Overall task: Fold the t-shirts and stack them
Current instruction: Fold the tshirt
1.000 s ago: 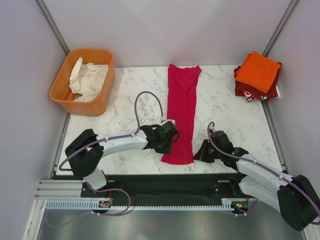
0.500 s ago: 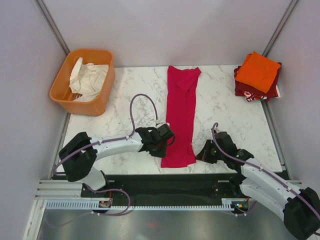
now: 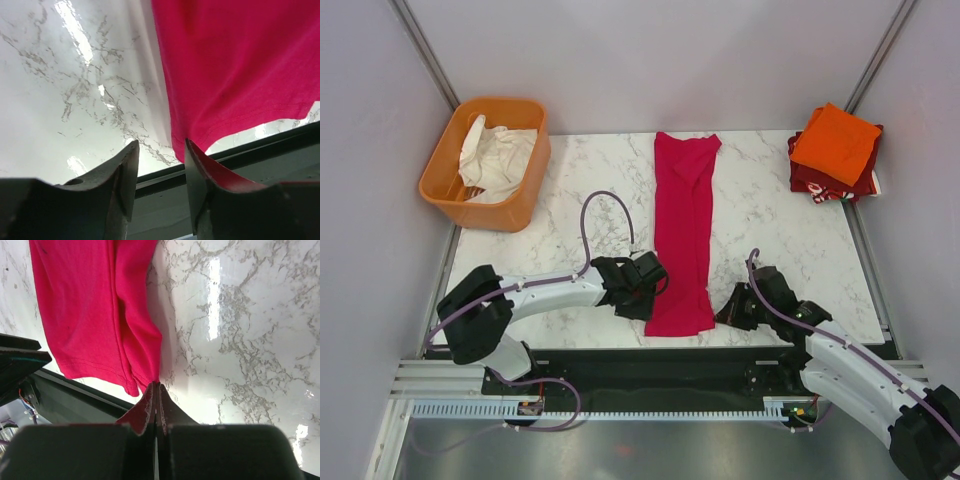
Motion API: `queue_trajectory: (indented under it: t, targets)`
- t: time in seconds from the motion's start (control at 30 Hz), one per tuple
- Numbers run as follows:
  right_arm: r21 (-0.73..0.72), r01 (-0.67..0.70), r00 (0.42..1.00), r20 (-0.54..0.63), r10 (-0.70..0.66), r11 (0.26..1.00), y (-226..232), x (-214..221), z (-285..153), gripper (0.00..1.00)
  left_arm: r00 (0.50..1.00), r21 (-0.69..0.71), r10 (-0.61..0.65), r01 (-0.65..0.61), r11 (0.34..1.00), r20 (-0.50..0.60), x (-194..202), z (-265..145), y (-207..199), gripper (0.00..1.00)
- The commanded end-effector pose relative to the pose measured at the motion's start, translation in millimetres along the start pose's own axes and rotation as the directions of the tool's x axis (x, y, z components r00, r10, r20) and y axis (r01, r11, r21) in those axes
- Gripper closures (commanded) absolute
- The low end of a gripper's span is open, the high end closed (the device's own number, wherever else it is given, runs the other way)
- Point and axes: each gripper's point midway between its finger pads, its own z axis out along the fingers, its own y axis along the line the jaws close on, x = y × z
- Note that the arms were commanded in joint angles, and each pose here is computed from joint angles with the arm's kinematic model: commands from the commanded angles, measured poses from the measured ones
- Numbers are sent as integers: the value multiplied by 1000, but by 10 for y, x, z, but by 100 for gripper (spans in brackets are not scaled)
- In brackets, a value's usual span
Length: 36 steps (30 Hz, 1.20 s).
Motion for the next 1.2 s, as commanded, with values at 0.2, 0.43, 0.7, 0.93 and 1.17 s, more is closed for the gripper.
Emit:
queue_trajectory:
  t: [0.2,0.43,0.7,0.93,1.17]
  targets:
    - [7,5,1000,-8,-5,1000,-33,30,9,100,999,89,47,-50,995,27,-37,-24,-368,45]
    - [-7,3,1000,-19,-3,1000,-12,59,-10,100,999,52,34,-34,998,1,40,228,-314,97]
    - [28,23,999,37,-24,999,73,-91,-294,100,1000,111,3,-6,994,27,26,-109,-319,95]
    - [29,-1,1000,12,1,1000,11,36,-365,100,999,129,-45,43,991,13,133,-210,-252,86]
    - [4,-36,996,-87,36,999,-104,323,-266,100,992,84,-97,104,991,-86,415,5,-128,98]
